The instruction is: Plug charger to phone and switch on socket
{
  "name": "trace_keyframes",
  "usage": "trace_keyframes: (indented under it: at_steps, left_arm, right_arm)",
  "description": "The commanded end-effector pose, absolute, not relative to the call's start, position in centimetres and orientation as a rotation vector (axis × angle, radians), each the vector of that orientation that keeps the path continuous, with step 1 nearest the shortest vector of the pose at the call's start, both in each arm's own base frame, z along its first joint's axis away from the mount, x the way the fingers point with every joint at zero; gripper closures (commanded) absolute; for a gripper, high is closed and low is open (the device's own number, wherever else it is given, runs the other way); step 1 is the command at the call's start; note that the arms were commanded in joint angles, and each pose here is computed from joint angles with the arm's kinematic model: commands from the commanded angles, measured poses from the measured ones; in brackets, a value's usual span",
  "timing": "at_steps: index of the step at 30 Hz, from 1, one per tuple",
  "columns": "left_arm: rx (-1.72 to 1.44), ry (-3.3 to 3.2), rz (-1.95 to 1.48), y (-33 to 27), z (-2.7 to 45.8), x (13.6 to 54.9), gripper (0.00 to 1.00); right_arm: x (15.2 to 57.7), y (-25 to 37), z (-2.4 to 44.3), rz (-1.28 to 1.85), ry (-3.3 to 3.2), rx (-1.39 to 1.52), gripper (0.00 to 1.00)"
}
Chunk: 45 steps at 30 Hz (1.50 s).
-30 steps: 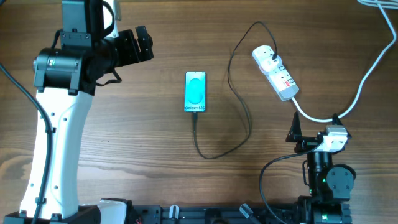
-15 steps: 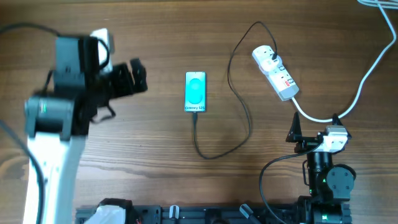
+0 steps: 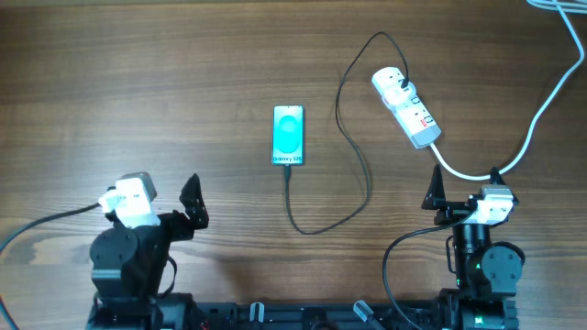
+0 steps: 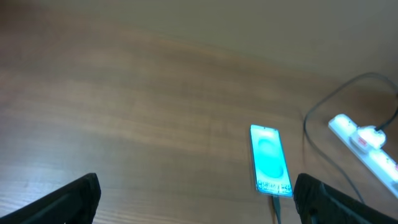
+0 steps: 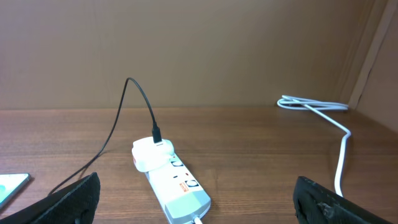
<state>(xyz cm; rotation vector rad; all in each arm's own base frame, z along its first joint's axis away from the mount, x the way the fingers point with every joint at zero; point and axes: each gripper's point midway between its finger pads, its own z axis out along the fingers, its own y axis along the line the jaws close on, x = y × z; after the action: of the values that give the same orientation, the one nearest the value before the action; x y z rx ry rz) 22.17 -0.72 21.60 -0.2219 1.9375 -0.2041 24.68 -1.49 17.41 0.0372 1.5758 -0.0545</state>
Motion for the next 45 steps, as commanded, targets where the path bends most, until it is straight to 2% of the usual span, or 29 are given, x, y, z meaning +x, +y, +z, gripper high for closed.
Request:
trace_keyframes:
  at_steps: [1, 11, 17, 21, 30, 45]
  left_arm:
    - [-0.163, 1.806, -0.215, -1.1, 20.3, 22.7, 0.00]
    - [-0.057, 1.436, -0.253, -2.0, 22.7, 23.9, 0.00]
    - [-0.096, 1.443, -0.217, -1.1, 20.6, 24.4, 0.00]
    - [-0.152, 1.647, -0.176, -0.4, 15.5, 24.6, 0.00]
    - [-0.003, 1.647, -0.030, -0.1, 15.6, 24.6, 0.00]
    - [-0.009, 1.645, -0.025, 0.0, 15.7, 24.6, 0.00]
  right_arm:
    - [24.6, -1.7, 17.6, -0.052, 1.563, 0.056, 0.00]
    - [24.6, -1.7, 17.6, -0.052, 1.563, 0.056, 0.00]
    - [24.6, -1.7, 17.6, -0.052, 1.563, 0.056, 0.00]
    - [24.6, -1.7, 17.7, -0.052, 1.563, 0.056, 0.00]
    - [24.6, -1.7, 17.7, -0.052, 1.563, 0.056, 0.00]
    - [24.6, -1.7, 17.6, -0.052, 1.563, 0.056, 0.00]
